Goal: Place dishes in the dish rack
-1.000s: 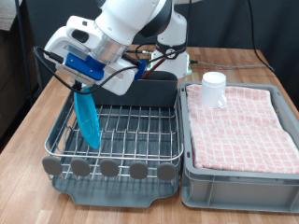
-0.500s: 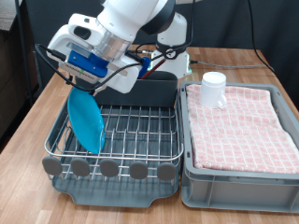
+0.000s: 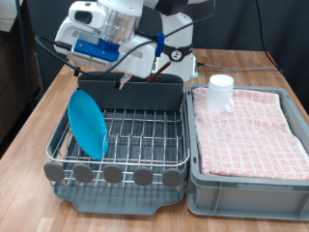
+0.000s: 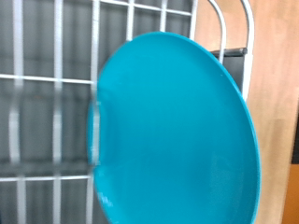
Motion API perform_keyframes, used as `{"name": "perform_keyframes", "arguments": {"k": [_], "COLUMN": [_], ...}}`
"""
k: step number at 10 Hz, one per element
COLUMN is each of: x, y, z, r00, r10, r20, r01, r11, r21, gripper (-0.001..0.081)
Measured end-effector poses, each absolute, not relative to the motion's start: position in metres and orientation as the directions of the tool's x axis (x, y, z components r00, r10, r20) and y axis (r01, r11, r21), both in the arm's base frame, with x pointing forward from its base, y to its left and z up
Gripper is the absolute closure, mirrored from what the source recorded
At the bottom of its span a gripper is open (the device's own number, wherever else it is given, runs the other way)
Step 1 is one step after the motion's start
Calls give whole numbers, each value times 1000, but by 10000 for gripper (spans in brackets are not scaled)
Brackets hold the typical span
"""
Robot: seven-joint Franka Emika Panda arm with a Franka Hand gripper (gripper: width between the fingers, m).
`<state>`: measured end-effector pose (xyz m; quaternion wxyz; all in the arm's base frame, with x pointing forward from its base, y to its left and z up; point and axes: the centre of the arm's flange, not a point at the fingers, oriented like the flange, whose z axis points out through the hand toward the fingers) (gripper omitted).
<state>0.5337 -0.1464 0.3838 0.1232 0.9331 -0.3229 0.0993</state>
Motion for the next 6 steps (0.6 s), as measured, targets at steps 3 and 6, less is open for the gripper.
{"name": "perform_keyframes", "arguments": {"k": [3,6], "x": [527,524], "y": [-143,-123], "z": [431,459], "r00": [765,798], "r10": [-599,-556], "r20": [237,233], "r01": [-633,-586], "r11": [-768,-806], "r21": [103,84], "gripper": [4,4]}}
